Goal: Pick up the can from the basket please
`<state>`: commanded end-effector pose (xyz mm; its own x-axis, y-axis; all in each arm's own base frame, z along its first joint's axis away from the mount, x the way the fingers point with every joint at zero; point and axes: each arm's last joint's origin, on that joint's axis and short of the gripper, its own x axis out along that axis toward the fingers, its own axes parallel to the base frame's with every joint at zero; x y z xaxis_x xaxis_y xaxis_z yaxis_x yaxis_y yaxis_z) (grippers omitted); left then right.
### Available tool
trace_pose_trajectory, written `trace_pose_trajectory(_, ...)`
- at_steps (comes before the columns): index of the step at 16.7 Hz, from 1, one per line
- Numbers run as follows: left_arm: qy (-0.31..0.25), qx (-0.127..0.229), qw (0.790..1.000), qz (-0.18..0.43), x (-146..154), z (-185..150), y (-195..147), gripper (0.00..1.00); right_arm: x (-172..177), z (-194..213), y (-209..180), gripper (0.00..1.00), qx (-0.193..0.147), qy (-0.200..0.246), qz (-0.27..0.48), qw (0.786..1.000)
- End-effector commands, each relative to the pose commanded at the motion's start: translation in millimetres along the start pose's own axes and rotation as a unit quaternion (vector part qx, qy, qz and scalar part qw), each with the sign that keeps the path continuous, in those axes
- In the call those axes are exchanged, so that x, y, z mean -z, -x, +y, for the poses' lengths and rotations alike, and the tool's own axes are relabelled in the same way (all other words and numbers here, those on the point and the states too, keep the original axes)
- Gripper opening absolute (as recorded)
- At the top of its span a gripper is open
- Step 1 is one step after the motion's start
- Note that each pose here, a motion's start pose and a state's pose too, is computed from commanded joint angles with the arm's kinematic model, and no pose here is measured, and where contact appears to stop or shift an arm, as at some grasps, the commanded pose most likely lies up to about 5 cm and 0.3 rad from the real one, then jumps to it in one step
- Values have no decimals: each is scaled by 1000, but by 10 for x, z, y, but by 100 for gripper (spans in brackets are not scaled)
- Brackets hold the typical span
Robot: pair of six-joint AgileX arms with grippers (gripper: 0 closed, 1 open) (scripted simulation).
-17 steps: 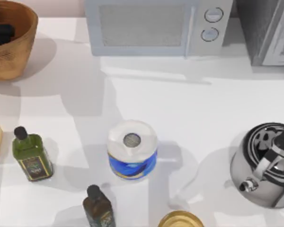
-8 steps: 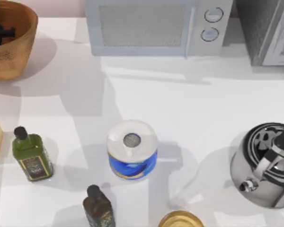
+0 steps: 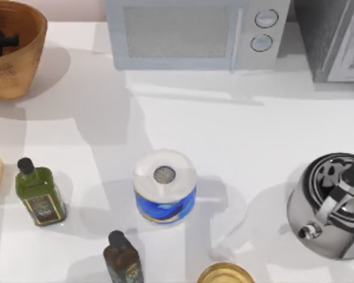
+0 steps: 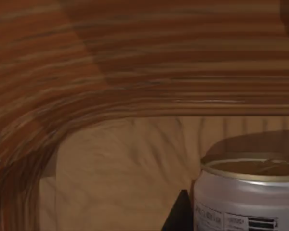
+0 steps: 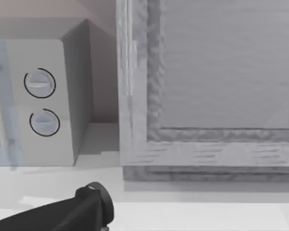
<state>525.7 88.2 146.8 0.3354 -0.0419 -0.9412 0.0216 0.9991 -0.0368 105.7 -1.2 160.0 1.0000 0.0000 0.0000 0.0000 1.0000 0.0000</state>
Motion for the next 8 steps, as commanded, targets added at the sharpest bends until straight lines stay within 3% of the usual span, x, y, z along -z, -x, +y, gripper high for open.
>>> trace_pose_trajectory(4,6,-9,1000,-16,5,-8,156,0,0,0,0,100,0,0,0,1000)
trace_pose_trajectory(8,16,-32,997,-75,102,-122,719,0,0,0,0,100,0,0,0,1000)
